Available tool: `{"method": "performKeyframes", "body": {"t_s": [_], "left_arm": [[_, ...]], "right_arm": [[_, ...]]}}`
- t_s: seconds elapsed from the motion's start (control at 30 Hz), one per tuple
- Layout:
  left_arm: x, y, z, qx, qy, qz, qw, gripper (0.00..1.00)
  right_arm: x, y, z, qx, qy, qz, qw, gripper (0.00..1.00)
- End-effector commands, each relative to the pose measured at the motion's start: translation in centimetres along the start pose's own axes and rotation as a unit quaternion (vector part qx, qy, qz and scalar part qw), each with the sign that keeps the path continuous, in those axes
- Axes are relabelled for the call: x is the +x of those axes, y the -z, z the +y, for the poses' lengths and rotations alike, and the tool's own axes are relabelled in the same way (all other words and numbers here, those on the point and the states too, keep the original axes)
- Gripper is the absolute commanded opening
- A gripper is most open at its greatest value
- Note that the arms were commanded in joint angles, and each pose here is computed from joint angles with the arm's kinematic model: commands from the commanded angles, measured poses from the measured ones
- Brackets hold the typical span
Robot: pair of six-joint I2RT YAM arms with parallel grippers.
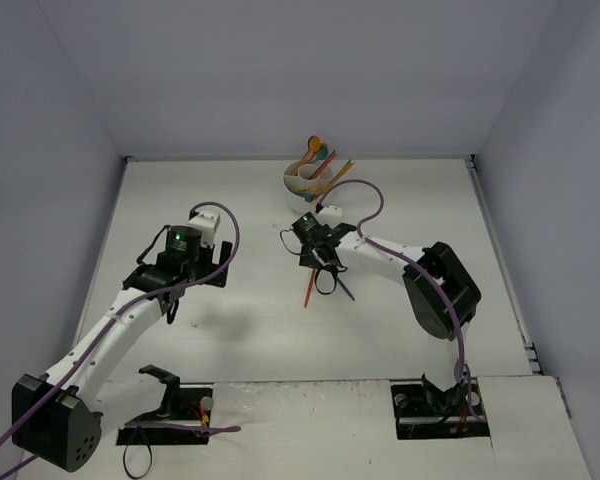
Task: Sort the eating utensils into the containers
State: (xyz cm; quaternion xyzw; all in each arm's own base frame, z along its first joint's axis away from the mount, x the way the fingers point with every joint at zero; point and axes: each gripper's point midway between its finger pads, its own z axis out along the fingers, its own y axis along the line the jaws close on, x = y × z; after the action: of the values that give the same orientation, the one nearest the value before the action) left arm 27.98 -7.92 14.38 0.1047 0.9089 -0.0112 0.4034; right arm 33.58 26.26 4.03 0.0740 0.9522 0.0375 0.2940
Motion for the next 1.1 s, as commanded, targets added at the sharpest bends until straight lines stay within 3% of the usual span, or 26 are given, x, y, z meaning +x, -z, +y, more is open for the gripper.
{"method": "performKeyframes", "body": {"t_s": [0.0, 0.63, 0.73, 0.83, 1.07], "left_arm": [[-2.9, 1.3, -0.1, 0.002, 0.011, -0.047, 0.999, 0.88], [-3.0, 1.2, -0.2, 0.004, 0.009, -0.048, 0.999, 0.88], [-3.0, 1.3, -0.2, 0.004, 0.008, -0.047, 0.999, 0.88], [-3.0, 1.3, -0.2, 0.004, 0.009, -0.048, 0.999, 0.88], [-3.1, 1.4, -0.2, 0.004, 0.009, -0.050, 0.999, 0.88]], "right_arm": [[-1.5, -0.1, 0.5, 0.013, -0.020, -0.023, 0.999, 0.39], [2.1, -2.4, 0.2, 0.035, -0.005, 0.015, 0.999, 0.23], [2.4, -2.5, 0.1, 0.037, -0.004, 0.018, 0.999, 0.15], [2.6, -2.5, 0.1, 0.037, -0.001, 0.021, 0.999, 0.00], [-0.3, 0.7, 2.6, -0.005, -0.001, -0.021, 1.000, 0.00]]}}
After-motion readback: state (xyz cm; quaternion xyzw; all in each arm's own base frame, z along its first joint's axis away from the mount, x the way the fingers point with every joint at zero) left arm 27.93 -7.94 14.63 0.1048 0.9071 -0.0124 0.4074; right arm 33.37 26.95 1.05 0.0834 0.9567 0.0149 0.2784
